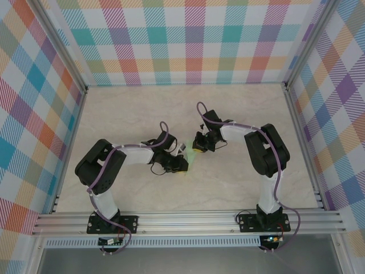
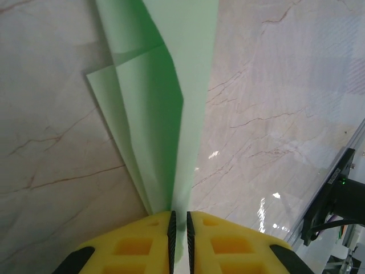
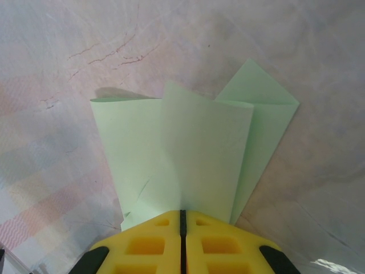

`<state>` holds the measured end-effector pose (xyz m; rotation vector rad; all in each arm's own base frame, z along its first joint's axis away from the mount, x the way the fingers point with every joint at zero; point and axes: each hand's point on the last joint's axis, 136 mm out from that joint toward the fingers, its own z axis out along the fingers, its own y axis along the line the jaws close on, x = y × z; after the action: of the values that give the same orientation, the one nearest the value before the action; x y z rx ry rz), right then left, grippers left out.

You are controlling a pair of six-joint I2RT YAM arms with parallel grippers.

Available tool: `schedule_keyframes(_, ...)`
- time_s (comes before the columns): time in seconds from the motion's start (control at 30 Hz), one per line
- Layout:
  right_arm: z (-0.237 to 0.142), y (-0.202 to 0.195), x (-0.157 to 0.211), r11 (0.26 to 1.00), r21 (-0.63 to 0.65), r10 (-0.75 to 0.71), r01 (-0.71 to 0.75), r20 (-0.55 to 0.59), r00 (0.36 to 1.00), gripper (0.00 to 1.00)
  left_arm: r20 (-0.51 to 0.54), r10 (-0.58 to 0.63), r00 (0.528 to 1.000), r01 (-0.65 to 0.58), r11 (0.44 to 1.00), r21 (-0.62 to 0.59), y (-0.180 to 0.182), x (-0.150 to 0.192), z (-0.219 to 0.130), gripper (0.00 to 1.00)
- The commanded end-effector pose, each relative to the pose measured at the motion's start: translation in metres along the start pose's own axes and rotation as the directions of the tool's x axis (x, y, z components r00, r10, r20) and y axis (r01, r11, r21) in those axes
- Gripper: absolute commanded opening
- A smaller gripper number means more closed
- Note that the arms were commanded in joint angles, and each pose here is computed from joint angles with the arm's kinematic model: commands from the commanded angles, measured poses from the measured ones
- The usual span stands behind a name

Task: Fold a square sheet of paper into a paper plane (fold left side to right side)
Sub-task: Fold the wing for the fifth time at the center of the table.

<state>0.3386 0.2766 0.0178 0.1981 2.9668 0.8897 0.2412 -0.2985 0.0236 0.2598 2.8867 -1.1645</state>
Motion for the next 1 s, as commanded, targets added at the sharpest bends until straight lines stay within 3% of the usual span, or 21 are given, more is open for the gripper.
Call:
schedule_keyframes(0.0, 0.006, -0.009, 0.004, 0.999, 0.046, -0.007, 0.008, -0.021, 1.0, 0.08, 0.005, 0.002, 1.0, -0.002, 1.0, -0.006, 0.006, 0.0, -0.003, 0.16)
schedule_keyframes(0.33, 0.007, -0.01, 0.003, 0.999, 0.05, -0.006, 0.007, -0.022, 1.0, 0.08, 0.048, 0.081, 0.996, -0.084, 0.993, 0.079, -0.04, -0.008, -0.033, 0.16)
schedule_keyframes(0.7, 0.007, -0.012, 0.005, 0.998, 0.057, -0.003, 0.005, -0.027, 1.0, 0.08, -0.034, 0.115, 0.993, -0.111, 0.988, 0.105, -0.052, 0.002, 0.0, 0.16)
schedule_keyframes(0.97, 0.007, -0.013, 0.005, 0.998, 0.066, -0.002, 0.003, -0.027, 1.0, 0.08, -0.059, 0.137, 0.989, -0.136, 0.99, 0.026, -0.042, 0.003, 0.004, 0.16)
